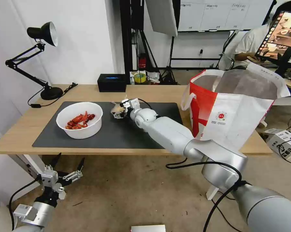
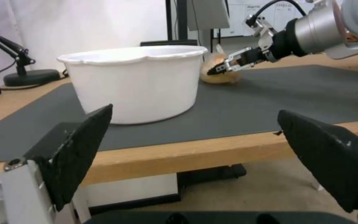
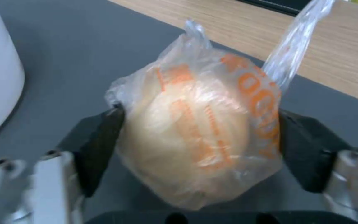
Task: Pick up the trash from the table and place it into the takeout bag.
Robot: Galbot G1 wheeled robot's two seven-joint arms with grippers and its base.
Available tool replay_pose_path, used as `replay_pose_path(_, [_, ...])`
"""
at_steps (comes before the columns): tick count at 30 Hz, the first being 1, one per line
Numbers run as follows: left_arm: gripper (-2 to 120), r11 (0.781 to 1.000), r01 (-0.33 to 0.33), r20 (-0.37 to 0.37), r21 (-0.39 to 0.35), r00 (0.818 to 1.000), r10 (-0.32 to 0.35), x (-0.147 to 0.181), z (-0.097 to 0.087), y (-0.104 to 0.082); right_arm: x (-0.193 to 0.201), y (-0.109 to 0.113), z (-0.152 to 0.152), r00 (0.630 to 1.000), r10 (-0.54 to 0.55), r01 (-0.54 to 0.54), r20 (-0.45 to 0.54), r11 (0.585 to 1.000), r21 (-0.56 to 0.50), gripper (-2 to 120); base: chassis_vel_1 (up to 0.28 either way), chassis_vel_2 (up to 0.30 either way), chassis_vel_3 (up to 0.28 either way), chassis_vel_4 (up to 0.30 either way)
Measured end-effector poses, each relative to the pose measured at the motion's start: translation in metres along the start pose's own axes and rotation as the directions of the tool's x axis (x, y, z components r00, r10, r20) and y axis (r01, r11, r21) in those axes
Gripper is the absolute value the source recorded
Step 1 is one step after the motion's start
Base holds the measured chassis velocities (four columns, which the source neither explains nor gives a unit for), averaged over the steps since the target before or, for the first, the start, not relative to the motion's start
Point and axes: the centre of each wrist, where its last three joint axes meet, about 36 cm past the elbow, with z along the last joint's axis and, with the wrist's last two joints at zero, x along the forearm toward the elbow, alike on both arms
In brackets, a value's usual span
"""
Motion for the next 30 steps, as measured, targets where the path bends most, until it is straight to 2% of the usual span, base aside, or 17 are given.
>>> replay_pose_path(1, [100, 1.0, 0.0, 0.0, 0.0, 1.0, 0.0, 0.0, 0.0, 0.0, 0.0, 0.0, 0.0, 1.0, 0.0, 0.0, 0.0, 1.0, 0.0, 82, 0.0, 0.0, 0.0, 0.0])
replay_pose_path(4, [100, 1.0, -0.004, 0.006, 0.002, 1.0, 0.004, 0.0, -0.001, -0.003, 0.0, -0.002, 0.001, 1.0, 0.006, -0.006, -0.004, 1.0, -0.014, 68, 0.0, 0.0, 0.0, 0.0])
replay_pose_path(5, [100, 1.0, -0.004, 0.006, 0.002, 1.0, 0.004, 0.0, -0.001, -0.003, 0.0, -0.002, 0.001, 1.0, 0.006, -0.006, -0.004, 1.0, -0.014, 68, 0.0, 0.0, 0.0, 0.0])
replay_pose_path(9, [100, 1.0, -0.005, 0.008, 0.002, 1.0, 0.005, -0.001, -0.002, -0.003, 0.001, -0.005, 0.001, 1.0, 0.012, -0.013, -0.01, 0.999, -0.031, 48, 0.0, 0.0, 0.0, 0.0])
replay_pose_path(13, [100, 1.0, -0.006, 0.007, 0.001, 1.0, 0.006, 0.0, -0.002, -0.003, 0.001, -0.006, 0.0, 1.0, 0.013, -0.013, -0.012, 0.999, -0.037, 42, 0.0, 0.0, 0.0, 0.0])
replay_pose_path(15, [100, 1.0, -0.007, 0.007, 0.0, 1.0, 0.007, 0.0, -0.002, -0.002, 0.001, -0.005, 0.001, 1.0, 0.013, -0.013, -0.014, 0.999, -0.044, 27, 0.0, 0.0, 0.0, 0.0])
replay_pose_path(17, [100, 1.0, -0.007, 0.007, 0.0, 1.0, 0.007, 0.0, -0.002, -0.002, 0.001, -0.004, 0.001, 1.0, 0.013, -0.014, -0.014, 0.999, -0.047, 24, 0.0, 0.0, 0.0, 0.0])
replay_pose_path(20, [100, 1.0, -0.008, 0.005, -0.001, 1.0, 0.008, -0.001, -0.002, -0.002, 0.001, -0.003, 0.003, 1.0, 0.014, -0.015, -0.016, 0.998, -0.055, 11, 0.0, 0.0, 0.0, 0.0])
replay_pose_path(23, [100, 1.0, -0.01, 0.005, 0.0, 1.0, 0.01, -0.001, -0.001, -0.002, 0.001, -0.003, 0.004, 1.0, 0.017, -0.018, -0.014, 0.997, -0.069, 4, 0.0, 0.0, 0.0, 0.0])
replay_pose_path(30, [100, 1.0, -0.009, 0.004, 0.004, 1.0, 0.009, -0.002, 0.0, -0.003, 0.013, -0.002, -0.001, 0.999, 0.027, -0.023, 0.033, 0.994, -0.111, 4, 0.0, 0.0, 0.0, 0.0])
